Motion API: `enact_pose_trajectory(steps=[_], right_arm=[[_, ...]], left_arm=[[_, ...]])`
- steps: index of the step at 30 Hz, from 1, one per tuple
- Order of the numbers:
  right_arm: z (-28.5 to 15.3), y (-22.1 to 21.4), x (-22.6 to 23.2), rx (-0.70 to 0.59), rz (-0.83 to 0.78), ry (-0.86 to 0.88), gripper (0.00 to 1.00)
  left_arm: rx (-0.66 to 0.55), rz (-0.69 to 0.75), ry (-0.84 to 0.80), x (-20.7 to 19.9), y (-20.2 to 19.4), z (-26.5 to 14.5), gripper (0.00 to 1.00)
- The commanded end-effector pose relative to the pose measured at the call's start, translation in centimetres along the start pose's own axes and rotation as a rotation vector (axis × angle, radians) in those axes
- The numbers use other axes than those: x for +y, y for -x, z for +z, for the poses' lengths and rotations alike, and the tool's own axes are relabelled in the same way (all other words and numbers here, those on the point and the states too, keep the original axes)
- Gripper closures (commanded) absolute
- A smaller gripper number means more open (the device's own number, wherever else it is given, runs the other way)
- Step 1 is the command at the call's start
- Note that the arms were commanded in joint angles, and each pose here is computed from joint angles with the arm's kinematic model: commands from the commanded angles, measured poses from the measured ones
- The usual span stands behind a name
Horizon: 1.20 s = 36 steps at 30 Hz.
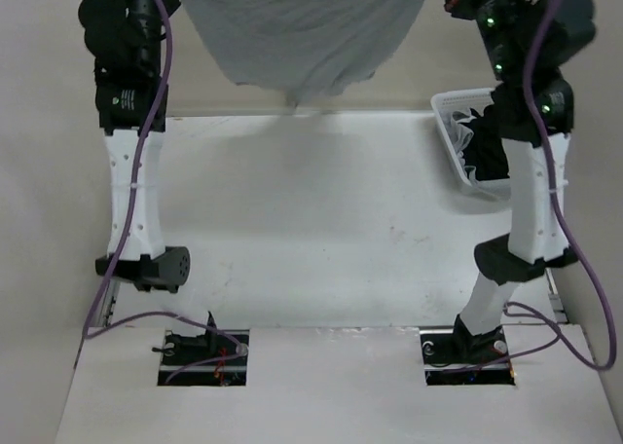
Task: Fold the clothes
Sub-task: Flatten the tank top out, then fold the tank top
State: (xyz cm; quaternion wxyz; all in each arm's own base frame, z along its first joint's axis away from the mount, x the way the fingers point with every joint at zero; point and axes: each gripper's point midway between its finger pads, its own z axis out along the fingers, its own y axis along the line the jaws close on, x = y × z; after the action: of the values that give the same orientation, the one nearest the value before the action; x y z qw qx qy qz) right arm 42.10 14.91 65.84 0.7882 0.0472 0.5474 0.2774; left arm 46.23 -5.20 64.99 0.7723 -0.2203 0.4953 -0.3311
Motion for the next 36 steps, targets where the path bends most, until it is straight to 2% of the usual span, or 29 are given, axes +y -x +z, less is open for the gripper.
enact_pose_trajectory(steps=[1,5,8,15,18,20,24,26,28,30,33,36], right_arm=[[-1.9,2.2,2.5,-0.019,0.010,0.084,0.99],[-3.2,-4.2,0.2,0.156,-0.029,0.001,1.00],[-6.8,-10.7,-1.8,0.251,-0.030,-0.062,1.00],[-21.7,-26.6,-6.5,0.517,0.085,-0.176,1.00],[-29.0,-33.2,-7.8,0.672,0.188,-0.226,1.00],[-32.9,-36.0,-7.5,0.765,0.260,-0.244,1.00],[-41.3,-39.9,-4.4,0.965,0.394,-0.219,1.00],[-45.0,-40.7,-3.1,1.058,0.416,-0.211,1.00],[-47.8,-40.5,-2.5,1.115,0.414,-0.219,1.00],[-49.7,-39.8,-2.2,1.144,0.428,-0.237,1.00],[-51.4,-38.6,-1.4,1.163,0.449,-0.247,1.00],[-51.8,-37.9,-1.8,1.154,0.407,-0.283,1.00]], left_arm=[[0.026,0.037,0.008,0.8,-0.4,-1.4,1.00],[0.044,0.079,0.056,2.6,-1.4,-4.9,1.00],[0.078,0.093,0.099,5.4,-4.1,-8.9,1.00],[0.324,0.100,0.243,14.9,-16.9,-22.6,0.98],[0.472,0.137,0.317,19.7,-22.2,-30.5,0.98],[0.546,0.137,0.373,21.7,-23.7,-34.4,0.98],[0.606,0.096,0.463,23.3,-22.5,-40.9,0.98],[0.631,0.031,0.435,21.4,-21.8,-42.3,0.98],[0.678,-0.018,0.484,20.8,-21.2,-44.2,0.98],[0.672,-0.030,0.515,20.3,-19.4,-45.5,0.99],[0.601,0.001,0.562,20.3,-15.9,-46.5,0.98],[0.582,0.059,0.581,20.4,-15.0,-45.7,0.98]])
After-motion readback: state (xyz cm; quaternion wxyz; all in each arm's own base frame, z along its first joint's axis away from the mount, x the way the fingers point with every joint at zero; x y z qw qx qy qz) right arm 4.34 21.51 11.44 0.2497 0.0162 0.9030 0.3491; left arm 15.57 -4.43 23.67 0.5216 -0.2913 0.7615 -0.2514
